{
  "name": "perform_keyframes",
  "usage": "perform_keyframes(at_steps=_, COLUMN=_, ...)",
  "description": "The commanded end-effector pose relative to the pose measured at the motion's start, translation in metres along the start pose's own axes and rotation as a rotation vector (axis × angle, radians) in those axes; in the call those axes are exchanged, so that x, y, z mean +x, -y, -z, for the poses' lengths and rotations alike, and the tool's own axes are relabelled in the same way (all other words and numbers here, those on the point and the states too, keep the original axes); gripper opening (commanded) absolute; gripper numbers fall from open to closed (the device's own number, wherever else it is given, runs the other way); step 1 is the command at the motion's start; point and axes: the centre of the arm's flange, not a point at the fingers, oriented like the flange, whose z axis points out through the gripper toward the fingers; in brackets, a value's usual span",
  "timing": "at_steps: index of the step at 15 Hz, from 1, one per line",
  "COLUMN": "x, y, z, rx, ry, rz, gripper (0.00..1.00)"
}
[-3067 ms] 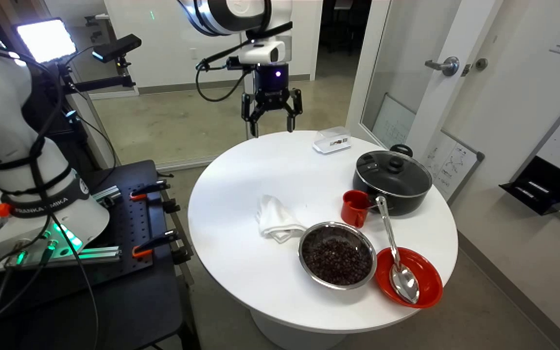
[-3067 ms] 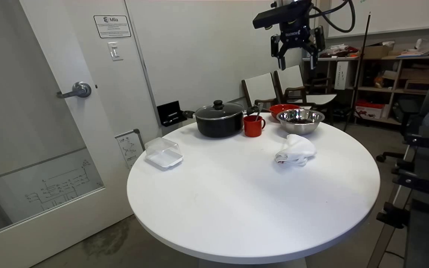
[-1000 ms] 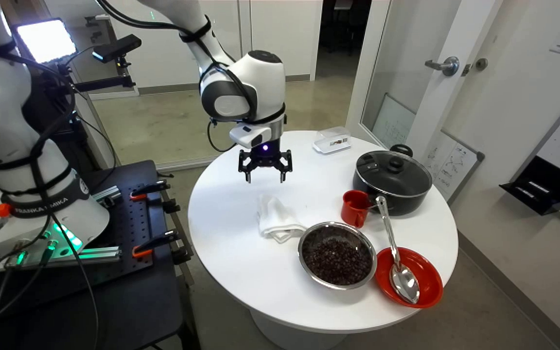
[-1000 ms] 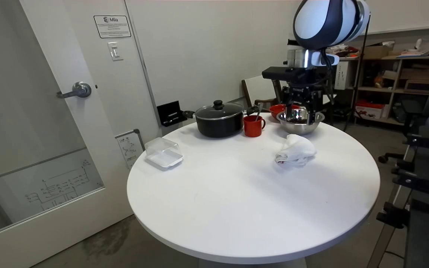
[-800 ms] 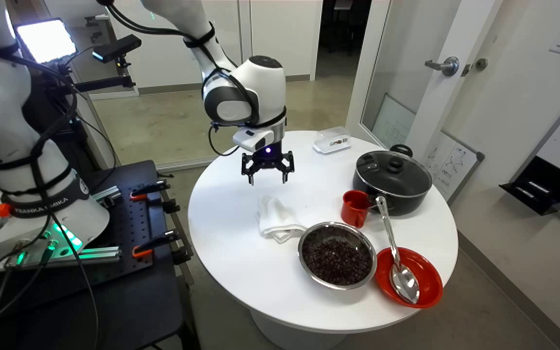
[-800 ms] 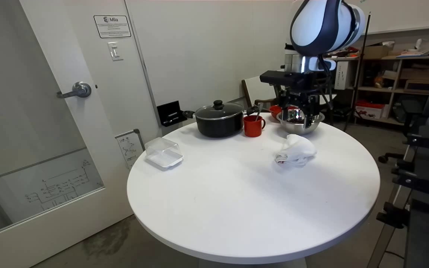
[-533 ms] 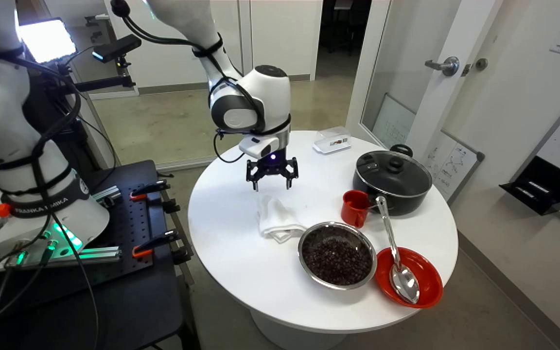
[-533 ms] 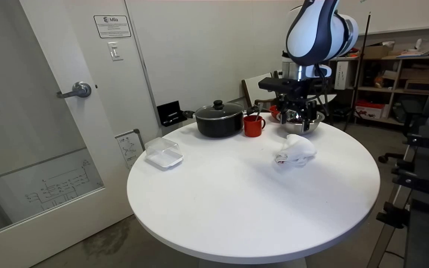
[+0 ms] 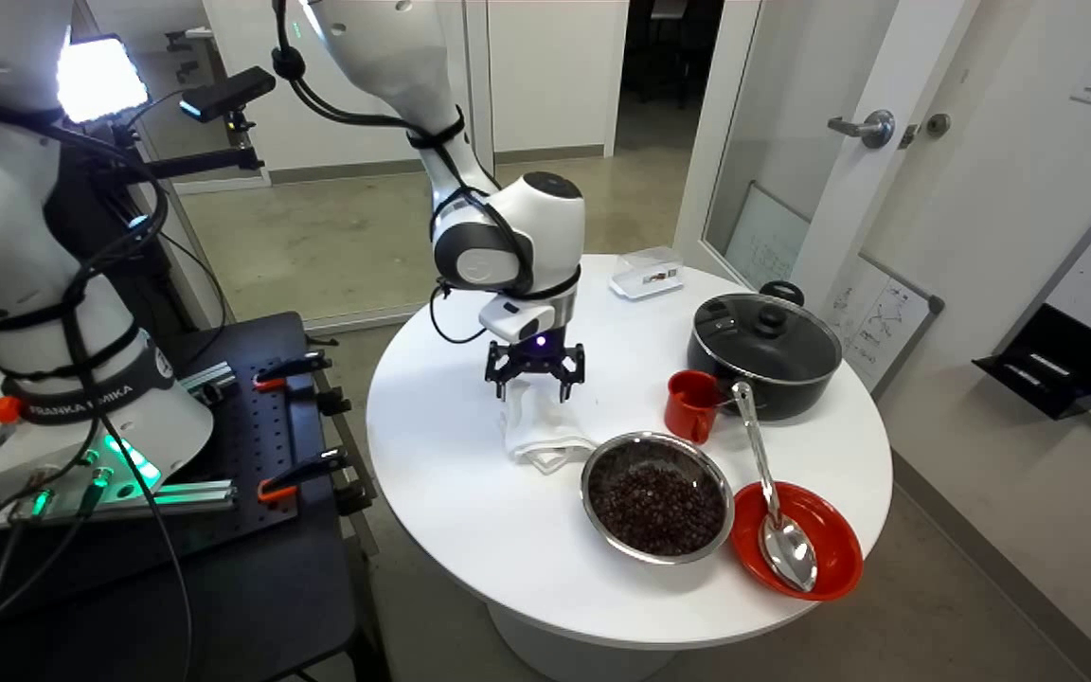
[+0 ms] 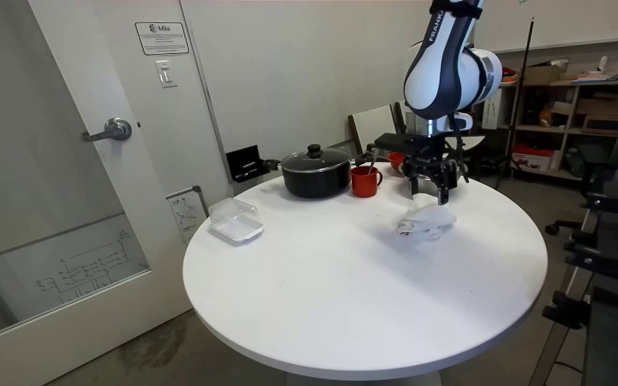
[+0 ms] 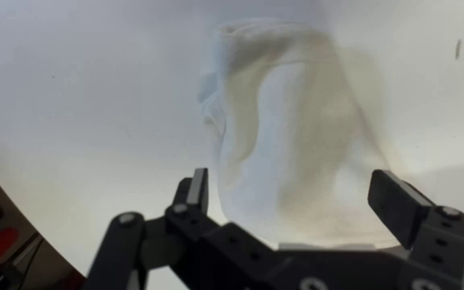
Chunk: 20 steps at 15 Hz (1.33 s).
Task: Use the towel to wipe the table
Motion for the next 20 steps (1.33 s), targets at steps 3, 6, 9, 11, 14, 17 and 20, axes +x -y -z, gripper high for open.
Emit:
perform_keyframes(at_steps=3, x=0.006, y=0.009, z=-0.019, rx=-0.086, ry=-0.027, rz=-0.015, gripper=1.00)
perform_keyframes(at_steps=6, x=0.012, y=0.010, z=-0.027, rx=-0.121, ry=-0.053, rz=-0.020, gripper=1.00)
perform_keyframes(at_steps=9, x=0.015, y=0.003, z=-0.025, rx=-0.110, ry=-0.040, rz=-0.021, gripper=1.00)
perform_keyframes(at_steps=11, x=0.015, y=0.003, z=-0.027, rx=-0.112, ry=-0.043, rz=-0.020, gripper=1.00)
perform_keyframes(at_steps=14, x=0.014, y=0.003, z=-0.027, rx=-0.112, ry=-0.043, rz=-0.018, gripper=1.00)
perform_keyframes(at_steps=17, x=0.014, y=0.004, z=-0.026, rx=-0.112, ry=-0.043, rz=-0.018, gripper=1.00)
perform_keyframes(at_steps=20, x=0.014, y=0.004, z=-0.026, rx=-0.112, ry=-0.043, rz=-0.018, gripper=1.00)
